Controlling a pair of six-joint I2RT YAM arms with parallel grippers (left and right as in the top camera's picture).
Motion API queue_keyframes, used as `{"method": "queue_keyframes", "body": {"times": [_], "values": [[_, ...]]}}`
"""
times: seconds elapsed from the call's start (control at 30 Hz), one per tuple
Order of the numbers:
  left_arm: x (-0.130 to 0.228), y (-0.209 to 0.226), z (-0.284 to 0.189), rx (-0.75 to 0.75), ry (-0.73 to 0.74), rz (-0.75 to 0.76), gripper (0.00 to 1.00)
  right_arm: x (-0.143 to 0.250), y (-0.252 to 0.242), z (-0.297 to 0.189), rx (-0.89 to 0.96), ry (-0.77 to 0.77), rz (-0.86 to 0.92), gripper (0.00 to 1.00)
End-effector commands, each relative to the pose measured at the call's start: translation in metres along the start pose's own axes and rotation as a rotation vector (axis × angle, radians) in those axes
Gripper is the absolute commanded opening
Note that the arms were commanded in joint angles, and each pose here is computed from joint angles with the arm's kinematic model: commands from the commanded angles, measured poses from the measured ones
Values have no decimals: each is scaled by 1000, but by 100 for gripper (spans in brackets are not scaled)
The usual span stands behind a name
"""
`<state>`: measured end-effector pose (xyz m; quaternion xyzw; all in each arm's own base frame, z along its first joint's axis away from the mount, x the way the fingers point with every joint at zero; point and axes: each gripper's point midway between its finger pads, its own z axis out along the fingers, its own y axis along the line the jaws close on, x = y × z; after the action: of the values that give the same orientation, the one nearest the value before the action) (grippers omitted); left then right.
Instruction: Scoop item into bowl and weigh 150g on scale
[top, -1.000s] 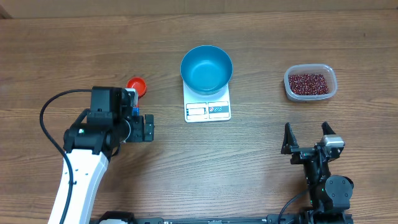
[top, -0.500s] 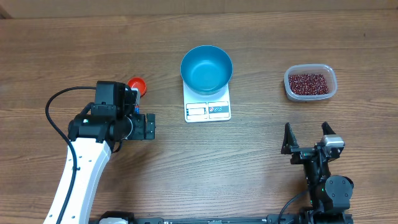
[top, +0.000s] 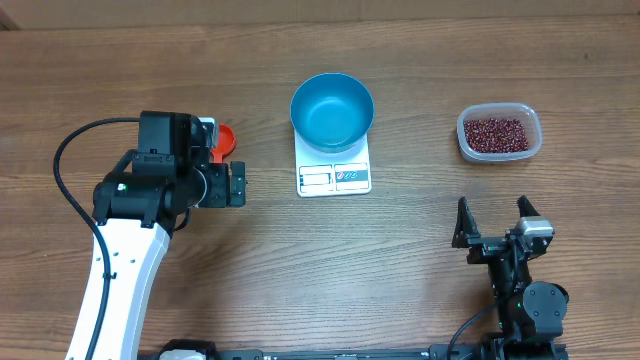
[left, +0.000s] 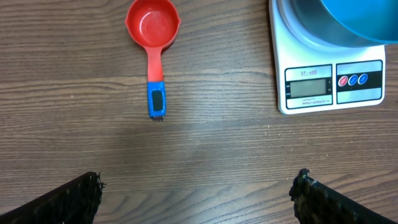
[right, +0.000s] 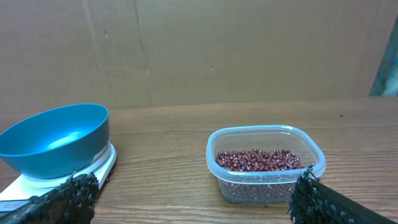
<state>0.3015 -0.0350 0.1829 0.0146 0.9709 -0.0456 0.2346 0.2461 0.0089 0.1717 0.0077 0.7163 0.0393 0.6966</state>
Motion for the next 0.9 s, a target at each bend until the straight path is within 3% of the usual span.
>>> {"method": "queue_keyframes", "body": {"times": [0.0,0.87], "values": [[-11,-2,-7,13,-27,19,100,2,0,0,3,-2,2,100],[-19,-1,23,5,123,9,99,2,0,0,3,-2,2,100]]}}
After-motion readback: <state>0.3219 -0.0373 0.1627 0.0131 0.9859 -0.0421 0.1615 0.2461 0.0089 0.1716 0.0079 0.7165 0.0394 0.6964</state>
